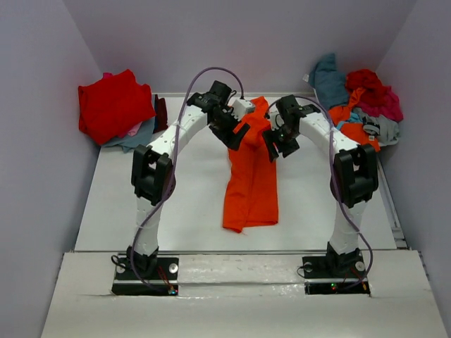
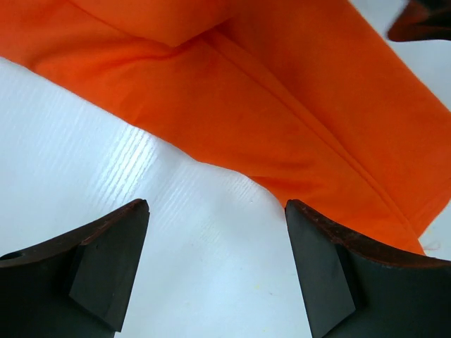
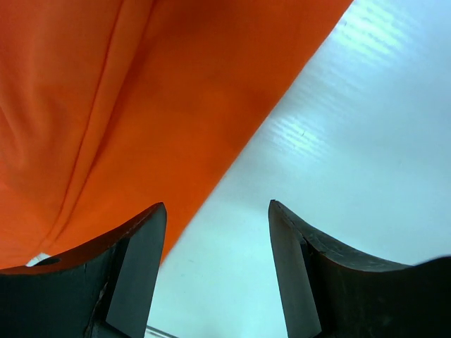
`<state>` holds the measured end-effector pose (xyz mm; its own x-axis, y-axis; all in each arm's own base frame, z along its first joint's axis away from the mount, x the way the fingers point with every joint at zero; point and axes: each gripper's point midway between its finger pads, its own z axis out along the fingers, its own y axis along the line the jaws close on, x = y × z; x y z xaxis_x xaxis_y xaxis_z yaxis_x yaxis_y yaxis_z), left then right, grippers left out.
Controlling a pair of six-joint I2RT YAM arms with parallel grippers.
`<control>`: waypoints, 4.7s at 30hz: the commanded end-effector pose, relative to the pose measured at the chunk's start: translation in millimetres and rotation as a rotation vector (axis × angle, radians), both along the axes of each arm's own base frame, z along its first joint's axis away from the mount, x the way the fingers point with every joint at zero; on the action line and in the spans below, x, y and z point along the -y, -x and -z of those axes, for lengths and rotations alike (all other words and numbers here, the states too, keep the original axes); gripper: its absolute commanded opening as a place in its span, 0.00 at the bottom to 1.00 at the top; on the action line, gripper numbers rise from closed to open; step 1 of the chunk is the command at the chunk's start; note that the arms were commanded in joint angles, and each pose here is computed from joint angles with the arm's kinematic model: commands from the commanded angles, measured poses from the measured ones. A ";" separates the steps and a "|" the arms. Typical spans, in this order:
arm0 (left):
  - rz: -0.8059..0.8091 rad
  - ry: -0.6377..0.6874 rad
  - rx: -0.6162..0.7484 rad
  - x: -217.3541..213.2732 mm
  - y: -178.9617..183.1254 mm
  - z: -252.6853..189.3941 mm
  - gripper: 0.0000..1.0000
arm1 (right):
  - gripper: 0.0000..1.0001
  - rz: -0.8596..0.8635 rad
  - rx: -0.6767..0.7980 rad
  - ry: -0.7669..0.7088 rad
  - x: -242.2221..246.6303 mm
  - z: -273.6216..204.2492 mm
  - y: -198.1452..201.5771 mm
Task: Fold and stack the t-shirts
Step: Fold the tshirt
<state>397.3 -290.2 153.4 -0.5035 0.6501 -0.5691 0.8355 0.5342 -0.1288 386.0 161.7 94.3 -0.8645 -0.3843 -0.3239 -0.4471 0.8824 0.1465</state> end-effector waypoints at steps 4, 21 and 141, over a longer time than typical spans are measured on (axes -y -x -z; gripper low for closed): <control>-0.005 -0.068 -0.042 2.7 -19.6 40.6 0.90 | 0.65 -0.033 -0.015 -0.024 6.5 -21.9 33.7; -0.075 -0.090 -0.020 -5.9 -60.9 65.4 0.90 | 0.60 -0.125 -0.157 -0.110 -12.1 -9.9 81.1; -0.311 -0.458 0.024 -93.0 -92.3 137.9 0.92 | 0.56 -0.513 -0.313 0.058 -91.7 31.2 174.0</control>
